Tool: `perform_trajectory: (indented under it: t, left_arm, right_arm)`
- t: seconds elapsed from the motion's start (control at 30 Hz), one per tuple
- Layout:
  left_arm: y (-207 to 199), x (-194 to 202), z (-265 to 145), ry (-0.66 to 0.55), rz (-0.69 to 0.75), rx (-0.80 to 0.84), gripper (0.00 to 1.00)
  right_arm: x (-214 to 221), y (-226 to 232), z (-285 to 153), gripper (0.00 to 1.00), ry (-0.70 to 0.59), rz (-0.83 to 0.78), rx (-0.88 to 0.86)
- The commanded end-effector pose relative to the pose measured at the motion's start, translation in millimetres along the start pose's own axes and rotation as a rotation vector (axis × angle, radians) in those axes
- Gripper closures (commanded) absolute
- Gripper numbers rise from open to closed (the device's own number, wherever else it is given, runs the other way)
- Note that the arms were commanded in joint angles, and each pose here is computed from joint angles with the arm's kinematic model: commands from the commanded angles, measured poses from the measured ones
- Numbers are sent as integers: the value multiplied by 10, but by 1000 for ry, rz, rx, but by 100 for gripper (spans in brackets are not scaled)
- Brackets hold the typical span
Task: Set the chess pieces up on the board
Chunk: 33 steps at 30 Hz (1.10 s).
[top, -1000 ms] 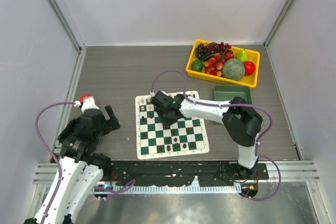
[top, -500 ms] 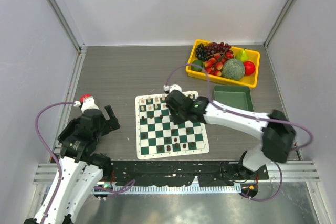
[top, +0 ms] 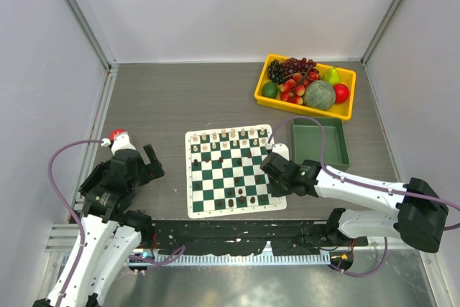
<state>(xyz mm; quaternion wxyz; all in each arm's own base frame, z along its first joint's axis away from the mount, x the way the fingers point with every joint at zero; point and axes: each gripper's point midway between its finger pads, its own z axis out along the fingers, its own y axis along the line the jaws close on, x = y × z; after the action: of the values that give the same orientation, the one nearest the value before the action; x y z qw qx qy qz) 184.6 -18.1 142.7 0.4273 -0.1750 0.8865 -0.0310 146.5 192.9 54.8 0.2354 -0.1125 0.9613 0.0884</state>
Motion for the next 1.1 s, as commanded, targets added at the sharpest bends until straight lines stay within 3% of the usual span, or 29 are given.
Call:
perform_trajectory:
  t: [0.0,0.77,0.9,1.07]
  left_arm:
    - [-29,-97,8,-34,-12,6,1]
    - [-48,-94,12,-28,-10,13,1]
    - [-50,-92,13,-29,-9,15,1]
    - [-58,-96,8,-31,-10,20,1]
  right_arm:
    - [-59,112,-42,81,-24,64,-50]
    - [218,-24,80,81,61,31,-1]
    - [216,2,124,76,58,29,-10]
    - [140,-6,64,59,38,27,1]
